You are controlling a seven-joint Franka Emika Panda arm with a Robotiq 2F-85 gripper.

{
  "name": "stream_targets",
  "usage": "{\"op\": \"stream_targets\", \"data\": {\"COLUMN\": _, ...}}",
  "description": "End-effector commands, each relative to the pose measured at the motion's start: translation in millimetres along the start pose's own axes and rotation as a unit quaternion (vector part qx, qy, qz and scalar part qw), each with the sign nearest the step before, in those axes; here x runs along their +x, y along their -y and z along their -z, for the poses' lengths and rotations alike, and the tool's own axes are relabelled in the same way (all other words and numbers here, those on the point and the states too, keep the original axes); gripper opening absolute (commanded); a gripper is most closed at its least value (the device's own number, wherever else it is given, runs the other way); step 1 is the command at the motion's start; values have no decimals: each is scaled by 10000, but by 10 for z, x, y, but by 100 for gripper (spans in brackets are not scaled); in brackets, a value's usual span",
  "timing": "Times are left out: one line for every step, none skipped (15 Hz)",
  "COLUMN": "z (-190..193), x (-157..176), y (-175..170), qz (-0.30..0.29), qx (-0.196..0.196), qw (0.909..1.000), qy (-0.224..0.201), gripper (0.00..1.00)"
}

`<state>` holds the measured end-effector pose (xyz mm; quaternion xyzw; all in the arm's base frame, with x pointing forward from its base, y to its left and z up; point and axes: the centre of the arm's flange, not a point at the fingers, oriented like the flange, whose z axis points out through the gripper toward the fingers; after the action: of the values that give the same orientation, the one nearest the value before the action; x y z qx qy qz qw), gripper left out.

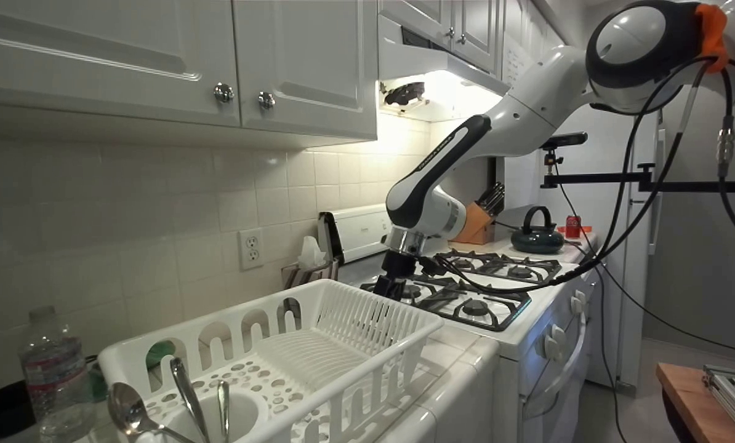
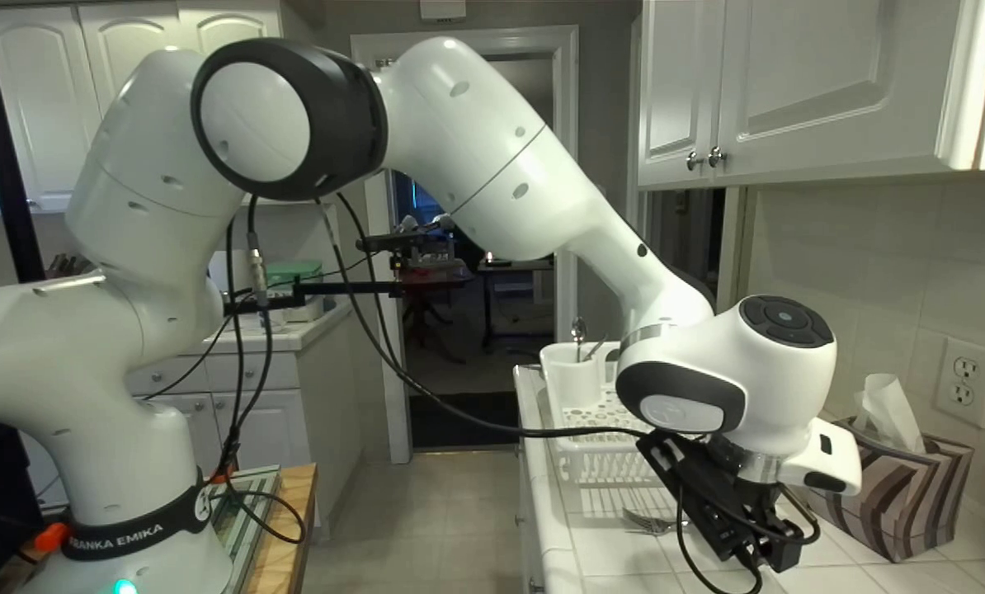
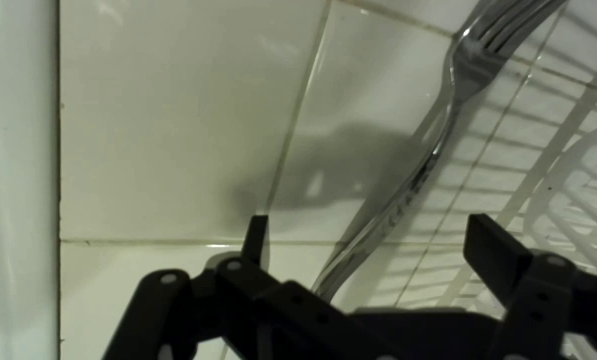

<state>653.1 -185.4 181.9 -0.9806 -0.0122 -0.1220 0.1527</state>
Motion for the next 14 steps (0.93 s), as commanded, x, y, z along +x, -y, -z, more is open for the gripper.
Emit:
{"op": "stream_targets", "data": {"z": -76, "x": 114, "y": 64, "qz": 46, "qx": 117, "qw": 9999, "qy": -20, "gripper": 100}}
{"op": "stream_targets", "data": {"z": -86, "x": 119, "y": 77, "qz": 27, "qx": 57, "qw": 10000, "qy": -24, "gripper": 100}}
{"op": "stream_targets", "data": {"z": -92, "x": 130, "y": 86, "qz": -7, "qx": -41, "qw": 10000, "qy": -20, "gripper": 100}}
{"op": "stream_targets", "data": {"z": -102, "x": 143, "y": 97, "qz": -38, "qx": -128, "qw": 9999, "qy": -15, "gripper": 100}}
{"op": "stream_targets", "data": {"z": -116, "x": 150, "y": 110, "qz": -52, "qx": -217, "qw": 9997, "qy": -16, "gripper": 100}}
{"op": "stream_targets", "data": {"z": -143, "x": 154, "y": 128, "qz": -68, "qx": -323, "qw": 9995, "qy": -27, "gripper": 100}}
{"op": "stream_targets", "data": {"z": -153, "x": 159, "y": 149, "qz": -80, "qx": -405, "qw": 9991, "qy": -43, "gripper": 100}}
{"op": "stream_targets", "data": {"z": -183, "x": 163, "y": 167, "qz": -86, "qx": -504, "qw": 9987, "qy": -75, "gripper": 100}}
{"op": "stream_targets", "data": {"z": -196, "x": 169, "y": 186, "qz": -96, "qx": -598, "qw": 9981, "qy": -95, "gripper": 100}}
{"op": "stream_targets", "data": {"z": -222, "x": 169, "y": 197, "qz": -99, "qx": -671, "qw": 9976, "qy": -110, "gripper": 100}}
{"op": "stream_targets", "data": {"z": -235, "x": 171, "y": 205, "qz": -110, "qx": -737, "qw": 9972, "qy": -114, "gripper": 100}}
{"op": "stream_targets", "data": {"z": -254, "x": 166, "y": 214, "qz": -118, "qx": -793, "qw": 9967, "qy": -97, "gripper": 100}}
{"op": "stream_targets", "data": {"z": -264, "x": 163, "y": 214, "qz": -121, "qx": -833, "qw": 9964, "qy": -70, "gripper": 100}}
{"op": "stream_targets", "data": {"z": -266, "x": 163, "y": 216, "qz": -143, "qx": -867, "qw": 9961, "qy": -43, "gripper": 100}}
